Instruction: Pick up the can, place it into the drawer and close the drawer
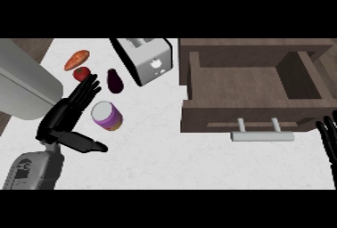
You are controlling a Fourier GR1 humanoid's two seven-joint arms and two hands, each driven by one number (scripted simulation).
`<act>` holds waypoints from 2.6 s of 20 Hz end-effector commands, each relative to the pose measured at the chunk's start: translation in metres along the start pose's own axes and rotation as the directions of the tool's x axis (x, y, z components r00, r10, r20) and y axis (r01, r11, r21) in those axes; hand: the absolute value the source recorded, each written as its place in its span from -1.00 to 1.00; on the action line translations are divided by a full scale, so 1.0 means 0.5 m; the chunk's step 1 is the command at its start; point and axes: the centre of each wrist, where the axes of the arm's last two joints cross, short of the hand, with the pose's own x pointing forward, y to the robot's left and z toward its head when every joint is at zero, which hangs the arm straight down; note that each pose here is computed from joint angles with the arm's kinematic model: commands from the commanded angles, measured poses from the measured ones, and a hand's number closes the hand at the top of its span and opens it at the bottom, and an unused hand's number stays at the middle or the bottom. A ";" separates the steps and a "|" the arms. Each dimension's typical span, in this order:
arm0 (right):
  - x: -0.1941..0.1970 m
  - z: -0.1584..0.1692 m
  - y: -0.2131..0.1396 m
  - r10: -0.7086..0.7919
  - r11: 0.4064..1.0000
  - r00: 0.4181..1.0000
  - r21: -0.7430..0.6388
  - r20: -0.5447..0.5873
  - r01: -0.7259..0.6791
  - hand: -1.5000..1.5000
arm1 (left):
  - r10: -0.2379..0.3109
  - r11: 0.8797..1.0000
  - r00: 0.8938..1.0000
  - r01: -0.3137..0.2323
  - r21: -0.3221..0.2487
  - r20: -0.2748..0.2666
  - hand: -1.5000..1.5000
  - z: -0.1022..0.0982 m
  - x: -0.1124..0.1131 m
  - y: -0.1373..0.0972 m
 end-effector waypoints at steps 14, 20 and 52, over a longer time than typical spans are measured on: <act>-0.016 -0.013 0.013 0.006 1.000 1.000 0.007 0.003 -0.006 -1.00 | -0.026 0.999 0.999 0.027 0.017 -0.040 -1.00 0.031 -0.152 0.081; 0.005 -0.012 0.025 0.008 1.000 1.000 0.008 0.017 -0.008 -1.00 | -0.013 1.000 0.998 0.014 0.014 -0.061 -1.00 0.008 -0.190 0.074; 0.036 0.014 0.013 -0.022 1.000 0.999 0.020 0.028 0.022 -1.00 | 0.007 0.999 0.994 -0.002 0.051 -0.108 -1.00 -0.031 -0.251 0.040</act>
